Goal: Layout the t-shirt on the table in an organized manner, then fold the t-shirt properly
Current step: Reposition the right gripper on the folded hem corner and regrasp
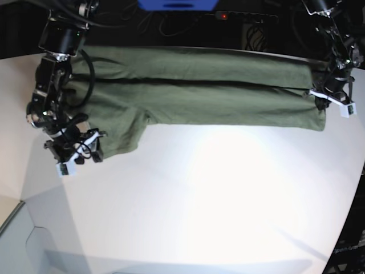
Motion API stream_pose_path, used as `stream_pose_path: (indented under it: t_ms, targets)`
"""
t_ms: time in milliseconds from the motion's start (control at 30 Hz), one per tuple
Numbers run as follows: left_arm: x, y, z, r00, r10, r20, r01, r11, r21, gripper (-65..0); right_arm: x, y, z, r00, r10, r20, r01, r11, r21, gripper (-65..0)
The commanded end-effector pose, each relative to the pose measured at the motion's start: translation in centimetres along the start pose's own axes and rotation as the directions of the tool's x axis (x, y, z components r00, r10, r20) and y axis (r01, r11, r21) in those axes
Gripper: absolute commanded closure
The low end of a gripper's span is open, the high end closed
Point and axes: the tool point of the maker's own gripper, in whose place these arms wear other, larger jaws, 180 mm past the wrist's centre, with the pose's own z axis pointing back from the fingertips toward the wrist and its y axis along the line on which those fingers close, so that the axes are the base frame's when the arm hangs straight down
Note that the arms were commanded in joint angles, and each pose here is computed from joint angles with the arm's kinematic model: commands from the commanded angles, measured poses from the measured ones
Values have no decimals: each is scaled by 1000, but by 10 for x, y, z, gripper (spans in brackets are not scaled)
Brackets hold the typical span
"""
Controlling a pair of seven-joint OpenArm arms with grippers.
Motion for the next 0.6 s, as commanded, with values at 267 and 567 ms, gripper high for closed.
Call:
stream_pose_path:
  t_ms: [267,567]
  targets:
    - [17,3,2,999,-9,46,9,1000,4,-3,1,14,-30,999,-21,-29,23,997,68,-347]
    - [24,0,-1,998,-6,63,6,1000,-2,-3,-13,31,-31,1000,-3,-23,5,994,106,-344]
